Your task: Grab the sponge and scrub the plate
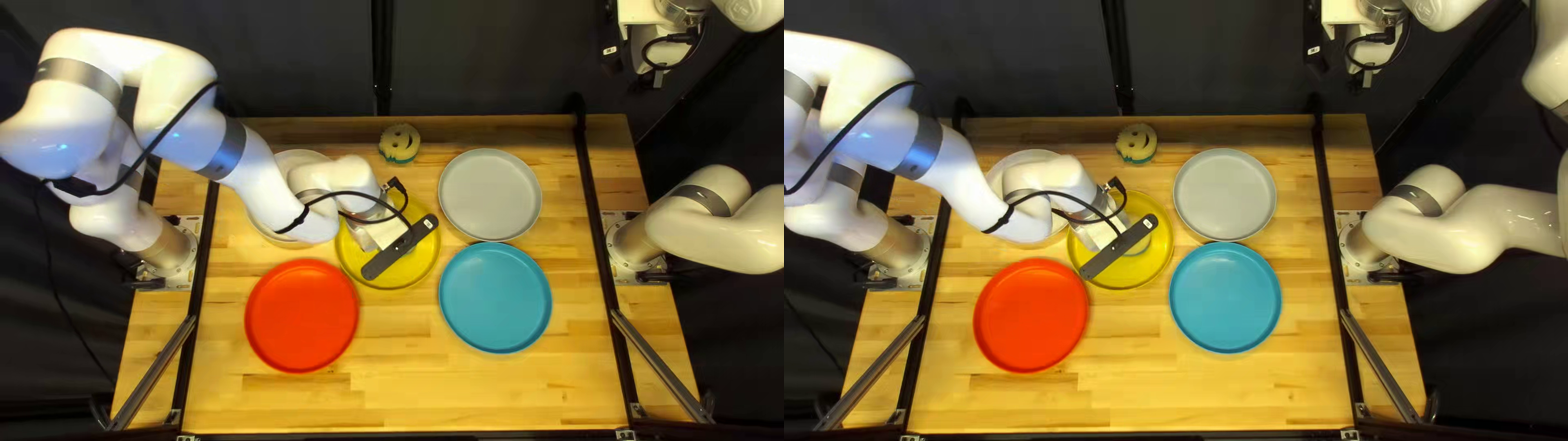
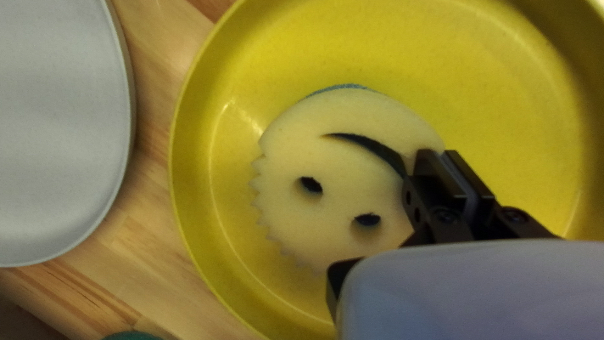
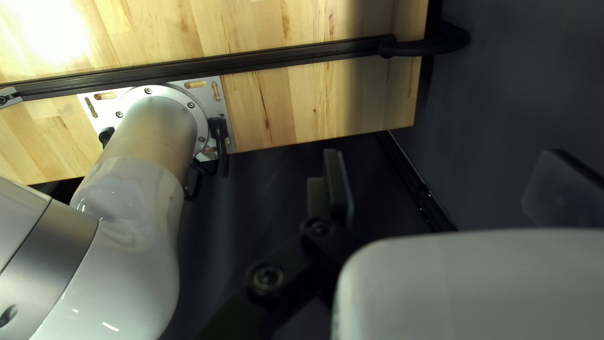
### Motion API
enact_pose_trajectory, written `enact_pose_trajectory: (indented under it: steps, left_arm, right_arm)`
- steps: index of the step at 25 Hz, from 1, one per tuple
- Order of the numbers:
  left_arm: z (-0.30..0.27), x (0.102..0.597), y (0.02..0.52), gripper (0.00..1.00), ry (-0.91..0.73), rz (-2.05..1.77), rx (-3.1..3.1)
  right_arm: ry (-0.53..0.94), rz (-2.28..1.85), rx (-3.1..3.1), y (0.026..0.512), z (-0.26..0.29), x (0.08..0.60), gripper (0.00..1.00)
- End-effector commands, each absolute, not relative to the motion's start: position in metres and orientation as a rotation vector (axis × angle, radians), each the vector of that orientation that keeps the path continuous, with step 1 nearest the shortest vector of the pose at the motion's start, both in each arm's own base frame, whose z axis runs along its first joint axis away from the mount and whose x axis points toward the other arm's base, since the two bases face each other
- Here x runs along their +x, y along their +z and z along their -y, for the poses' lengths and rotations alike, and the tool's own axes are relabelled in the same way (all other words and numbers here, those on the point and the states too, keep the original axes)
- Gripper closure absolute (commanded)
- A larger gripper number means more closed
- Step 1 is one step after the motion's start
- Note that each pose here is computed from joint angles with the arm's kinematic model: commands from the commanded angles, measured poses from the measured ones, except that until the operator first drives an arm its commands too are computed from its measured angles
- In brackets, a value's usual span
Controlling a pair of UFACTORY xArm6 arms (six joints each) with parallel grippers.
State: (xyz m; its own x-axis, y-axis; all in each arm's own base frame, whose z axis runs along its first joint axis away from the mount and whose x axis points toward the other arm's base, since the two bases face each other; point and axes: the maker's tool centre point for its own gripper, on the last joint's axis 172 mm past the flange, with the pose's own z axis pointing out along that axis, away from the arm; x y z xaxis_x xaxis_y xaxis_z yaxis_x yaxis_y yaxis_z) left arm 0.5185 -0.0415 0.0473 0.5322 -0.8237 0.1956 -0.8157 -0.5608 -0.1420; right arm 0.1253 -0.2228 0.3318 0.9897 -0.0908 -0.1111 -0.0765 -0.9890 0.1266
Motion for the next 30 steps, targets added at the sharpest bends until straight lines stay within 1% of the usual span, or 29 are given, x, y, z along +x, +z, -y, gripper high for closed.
enact_pose_trajectory:
  steps: [1, 7, 17, 21, 30]
  left_arm:
    - [0.029, 0.516, 0.045, 1.0, -0.371, -1.457, -2.719]
    - [-0.008, 0.507, 0.04, 1.0, -0.357, -1.422, -2.76]
    - [-0.027, 0.519, 0.048, 1.0, -0.352, -1.402, -2.767]
    - [-0.014, 0.525, 0.05, 1.0, -0.356, -1.412, -2.757]
    - [0.035, 0.535, 0.058, 1.0, -0.38, -1.466, -2.703]
  right_arm:
    - [-0.177, 0.127, 3.011, 0.332, 0.223, 0.125, 0.0]
    - [-0.177, 0.127, 3.011, 0.332, 0.223, 0.125, 0.0]
    - [-0.177, 0.127, 3.011, 0.332, 0.223, 0.125, 0.0]
    - [-0.177, 0.127, 3.011, 0.332, 0.223, 0.125, 0.0]
    - [-0.177, 0.127, 3.011, 0.332, 0.223, 0.125, 0.0]
